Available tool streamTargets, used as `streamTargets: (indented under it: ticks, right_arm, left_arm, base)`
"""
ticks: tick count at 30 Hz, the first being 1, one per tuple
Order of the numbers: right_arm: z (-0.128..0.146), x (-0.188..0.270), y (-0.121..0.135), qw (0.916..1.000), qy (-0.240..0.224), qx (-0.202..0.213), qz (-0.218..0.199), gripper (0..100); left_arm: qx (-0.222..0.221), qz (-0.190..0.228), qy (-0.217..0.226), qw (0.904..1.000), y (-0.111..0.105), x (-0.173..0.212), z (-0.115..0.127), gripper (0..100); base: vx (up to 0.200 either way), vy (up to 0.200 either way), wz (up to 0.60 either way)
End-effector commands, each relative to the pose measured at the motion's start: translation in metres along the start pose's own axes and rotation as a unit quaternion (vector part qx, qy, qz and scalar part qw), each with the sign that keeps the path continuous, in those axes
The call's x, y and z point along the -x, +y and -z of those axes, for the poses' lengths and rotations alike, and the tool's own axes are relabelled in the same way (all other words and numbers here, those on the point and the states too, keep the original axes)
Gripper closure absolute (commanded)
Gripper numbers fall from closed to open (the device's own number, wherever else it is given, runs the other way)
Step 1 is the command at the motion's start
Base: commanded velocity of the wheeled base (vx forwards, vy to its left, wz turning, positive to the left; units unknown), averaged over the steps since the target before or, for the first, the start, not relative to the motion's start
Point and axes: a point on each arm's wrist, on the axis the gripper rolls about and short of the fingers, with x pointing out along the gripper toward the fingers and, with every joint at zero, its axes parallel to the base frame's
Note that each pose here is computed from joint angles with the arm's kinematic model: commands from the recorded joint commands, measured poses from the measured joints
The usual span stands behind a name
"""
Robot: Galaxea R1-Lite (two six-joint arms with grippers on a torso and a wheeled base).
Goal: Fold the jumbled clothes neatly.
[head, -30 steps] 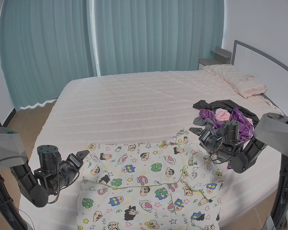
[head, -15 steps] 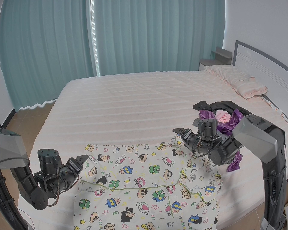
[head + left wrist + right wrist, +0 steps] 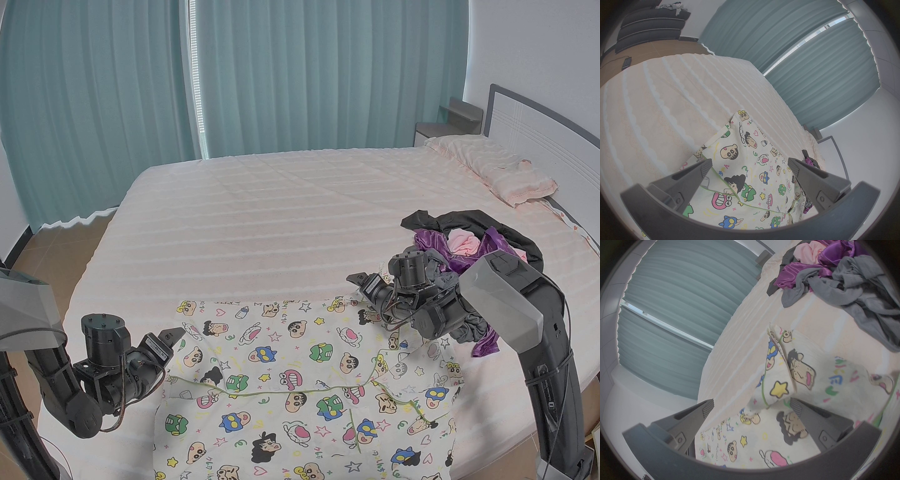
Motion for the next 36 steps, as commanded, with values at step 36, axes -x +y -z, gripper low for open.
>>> streamTargets:
  ticks: [36]
  right_arm:
    - [0.039,-0.044,0.013,0.9941,-0.078,0.032,-0.069,0]
  left_arm:
    - [0.002,-0.021,0.008,0.9998,0.009,-0.003,0.003,0]
  base:
    - [0.0,0.0,0.0]
